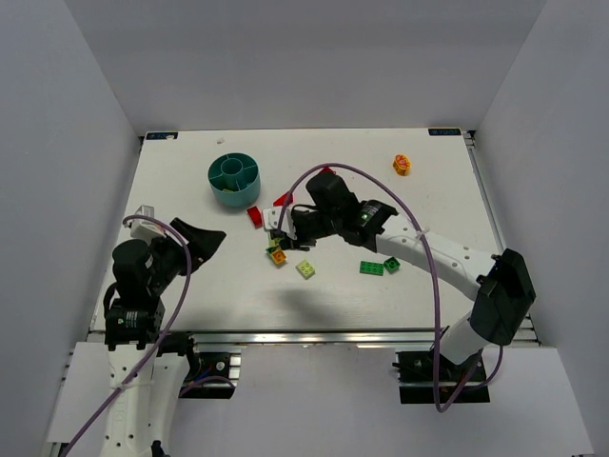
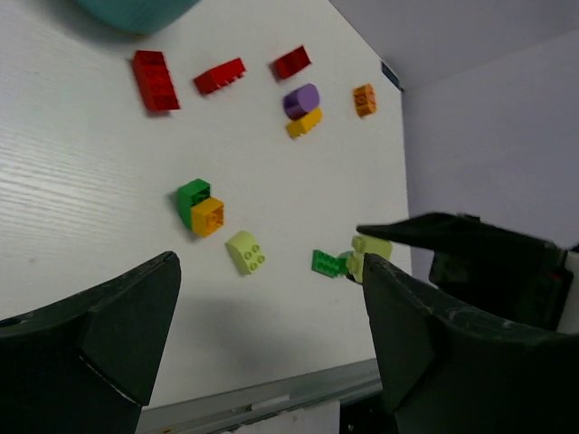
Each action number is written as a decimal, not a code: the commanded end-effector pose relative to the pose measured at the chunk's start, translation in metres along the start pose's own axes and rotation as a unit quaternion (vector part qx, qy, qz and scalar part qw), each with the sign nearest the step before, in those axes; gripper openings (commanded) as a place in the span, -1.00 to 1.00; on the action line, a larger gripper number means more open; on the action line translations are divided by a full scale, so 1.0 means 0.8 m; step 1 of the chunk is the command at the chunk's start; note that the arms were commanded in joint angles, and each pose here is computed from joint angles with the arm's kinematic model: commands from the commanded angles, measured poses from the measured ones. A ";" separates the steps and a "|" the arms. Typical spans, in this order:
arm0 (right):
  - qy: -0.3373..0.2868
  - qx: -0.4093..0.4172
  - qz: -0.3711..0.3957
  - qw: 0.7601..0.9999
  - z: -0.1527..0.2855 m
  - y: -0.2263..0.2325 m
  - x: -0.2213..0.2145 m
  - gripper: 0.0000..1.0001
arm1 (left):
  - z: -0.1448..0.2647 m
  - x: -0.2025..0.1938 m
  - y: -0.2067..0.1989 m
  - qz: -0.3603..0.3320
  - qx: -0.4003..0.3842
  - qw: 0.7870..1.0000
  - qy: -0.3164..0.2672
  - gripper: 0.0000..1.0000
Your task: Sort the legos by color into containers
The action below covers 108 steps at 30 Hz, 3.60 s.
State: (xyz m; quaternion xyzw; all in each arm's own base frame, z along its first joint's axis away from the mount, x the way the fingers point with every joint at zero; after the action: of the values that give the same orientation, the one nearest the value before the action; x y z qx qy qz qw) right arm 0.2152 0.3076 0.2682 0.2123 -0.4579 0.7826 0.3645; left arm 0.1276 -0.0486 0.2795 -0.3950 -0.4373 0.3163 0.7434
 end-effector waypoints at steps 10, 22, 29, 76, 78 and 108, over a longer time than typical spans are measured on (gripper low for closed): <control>-0.052 -0.064 0.000 0.997 -0.002 -0.066 0.037 -1.00 | -0.017 -0.009 -0.012 0.027 -0.082 0.991 0.099 0.73; -0.052 -0.037 -0.027 0.998 -0.021 -0.064 0.028 -1.00 | -0.034 -0.004 -0.020 0.051 -0.124 0.984 0.119 0.64; -0.053 -0.025 -0.043 0.997 -0.031 -0.064 0.023 -1.00 | -0.046 -0.002 -0.017 0.045 -0.108 0.985 0.123 0.52; -0.061 0.011 -0.098 0.993 -0.043 -0.043 0.017 0.26 | -0.107 -0.034 -0.042 -0.026 -0.060 0.986 0.155 -0.75; -0.041 -0.015 -0.107 0.993 -0.041 -0.044 0.012 0.79 | -0.109 -0.023 -0.046 -0.051 -0.025 0.990 0.128 -0.90; 0.039 -0.139 -0.249 0.958 0.100 0.014 -0.087 -0.41 | -0.302 0.136 -0.039 0.034 0.289 0.956 -0.039 -1.00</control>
State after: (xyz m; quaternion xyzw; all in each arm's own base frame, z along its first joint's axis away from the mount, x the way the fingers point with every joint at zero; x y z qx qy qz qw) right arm 0.2521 0.2112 0.2440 0.2312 -0.4572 0.6116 0.6029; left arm 0.3869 -0.0533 0.2630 -0.1727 -0.3312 0.4516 0.8103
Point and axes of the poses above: each gripper's point midway between its finger pads, its own z axis back along the fingers, its own y axis along the line the jaws close on, x = y × z, the point moved 10 cm from there along z, back along the fingers, and after that the axes turned 14 degrees about z, right-handed, at the moved point
